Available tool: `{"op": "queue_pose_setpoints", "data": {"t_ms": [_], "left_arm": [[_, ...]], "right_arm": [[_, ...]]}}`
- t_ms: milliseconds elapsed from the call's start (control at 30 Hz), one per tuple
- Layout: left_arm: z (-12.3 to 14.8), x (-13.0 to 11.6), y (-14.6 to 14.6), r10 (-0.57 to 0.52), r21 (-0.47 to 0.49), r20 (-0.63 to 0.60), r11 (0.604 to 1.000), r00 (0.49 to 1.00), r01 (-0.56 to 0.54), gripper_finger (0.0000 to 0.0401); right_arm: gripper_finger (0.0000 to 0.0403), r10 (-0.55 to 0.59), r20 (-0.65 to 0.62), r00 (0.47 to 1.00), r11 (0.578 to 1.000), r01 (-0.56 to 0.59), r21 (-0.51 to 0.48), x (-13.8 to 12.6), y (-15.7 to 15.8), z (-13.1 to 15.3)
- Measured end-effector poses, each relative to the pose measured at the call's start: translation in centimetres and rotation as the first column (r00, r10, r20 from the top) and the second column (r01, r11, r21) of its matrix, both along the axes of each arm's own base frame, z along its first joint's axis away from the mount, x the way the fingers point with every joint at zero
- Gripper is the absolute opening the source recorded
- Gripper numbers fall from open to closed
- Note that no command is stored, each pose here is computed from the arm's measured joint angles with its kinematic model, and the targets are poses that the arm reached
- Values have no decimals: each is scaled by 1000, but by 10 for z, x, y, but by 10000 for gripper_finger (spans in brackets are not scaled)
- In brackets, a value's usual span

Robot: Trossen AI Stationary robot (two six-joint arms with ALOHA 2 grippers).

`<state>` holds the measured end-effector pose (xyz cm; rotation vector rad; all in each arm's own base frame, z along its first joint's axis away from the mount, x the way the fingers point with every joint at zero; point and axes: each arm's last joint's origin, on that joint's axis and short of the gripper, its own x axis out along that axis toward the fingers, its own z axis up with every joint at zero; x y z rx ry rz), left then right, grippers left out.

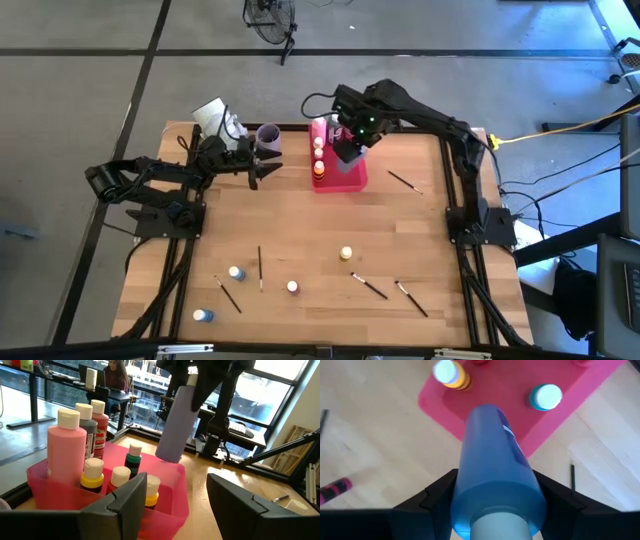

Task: Pick & Place Paint Supplies
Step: Put the violet paint bottle into the red bin

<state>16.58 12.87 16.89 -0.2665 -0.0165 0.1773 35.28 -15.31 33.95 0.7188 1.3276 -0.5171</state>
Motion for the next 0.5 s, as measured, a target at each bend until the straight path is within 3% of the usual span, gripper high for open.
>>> {"op": "queue_pose_setpoints", "data": {"t_ms": [500], "left_arm": [[0,0,0,0,13,-2,1000,1000,0,203]], "right_arm": [[216,1,-23,1000,1000,-2,-19,1,-7,-6]]}}
